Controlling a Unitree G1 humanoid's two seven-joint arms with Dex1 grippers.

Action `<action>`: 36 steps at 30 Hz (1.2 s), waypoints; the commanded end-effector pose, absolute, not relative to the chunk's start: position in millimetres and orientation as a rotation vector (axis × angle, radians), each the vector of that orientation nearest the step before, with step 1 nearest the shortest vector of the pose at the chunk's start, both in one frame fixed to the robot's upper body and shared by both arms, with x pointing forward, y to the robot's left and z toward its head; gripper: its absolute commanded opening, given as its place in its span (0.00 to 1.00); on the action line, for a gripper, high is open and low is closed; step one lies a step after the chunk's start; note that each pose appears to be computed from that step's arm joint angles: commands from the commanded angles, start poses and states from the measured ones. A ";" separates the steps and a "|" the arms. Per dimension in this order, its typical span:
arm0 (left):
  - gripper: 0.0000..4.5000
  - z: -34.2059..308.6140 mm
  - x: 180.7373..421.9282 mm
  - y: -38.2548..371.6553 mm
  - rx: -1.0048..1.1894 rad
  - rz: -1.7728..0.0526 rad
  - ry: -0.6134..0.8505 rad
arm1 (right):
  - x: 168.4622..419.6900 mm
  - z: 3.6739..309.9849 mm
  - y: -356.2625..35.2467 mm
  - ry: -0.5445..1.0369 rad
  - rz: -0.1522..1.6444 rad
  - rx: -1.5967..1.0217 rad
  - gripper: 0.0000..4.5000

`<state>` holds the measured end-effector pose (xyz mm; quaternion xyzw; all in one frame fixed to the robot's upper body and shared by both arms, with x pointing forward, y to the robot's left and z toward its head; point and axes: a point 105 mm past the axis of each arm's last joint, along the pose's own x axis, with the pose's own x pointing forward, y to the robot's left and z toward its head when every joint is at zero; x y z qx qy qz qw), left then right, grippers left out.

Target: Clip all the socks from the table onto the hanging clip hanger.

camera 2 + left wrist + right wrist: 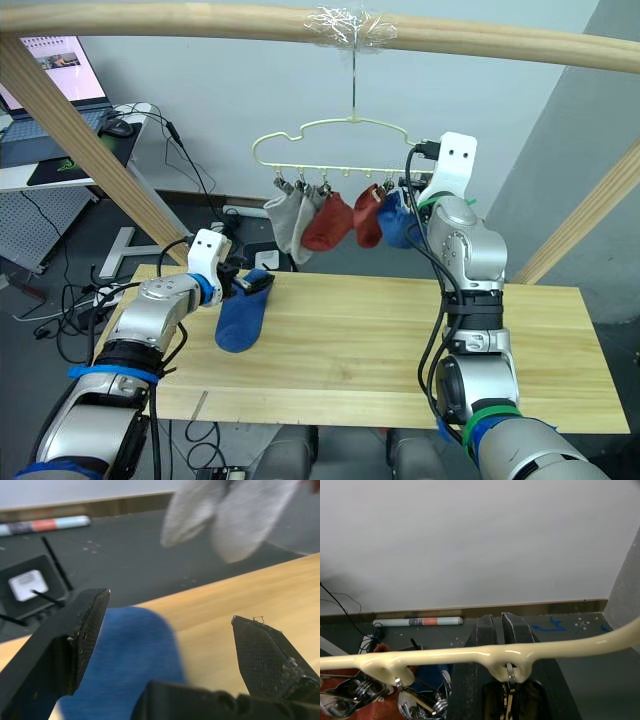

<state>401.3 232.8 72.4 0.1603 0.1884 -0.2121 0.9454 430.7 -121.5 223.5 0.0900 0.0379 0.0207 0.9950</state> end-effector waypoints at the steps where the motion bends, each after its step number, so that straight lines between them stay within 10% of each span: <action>1: 0.99 73.9 408.7 238.0 0.355 -0.420 0.365 | 424.8 245.0 -122.4 0.001 0.054 0.197 0.00; 20: 0.99 1.3 382.4 248.7 0.330 -0.418 0.729 | 419.6 246.8 -126.1 0.002 0.046 0.192 0.00; 36: 0.00 -0.9 377.7 234.2 0.295 -0.496 0.733 | 420.3 246.2 -125.1 0.003 0.050 0.195 0.00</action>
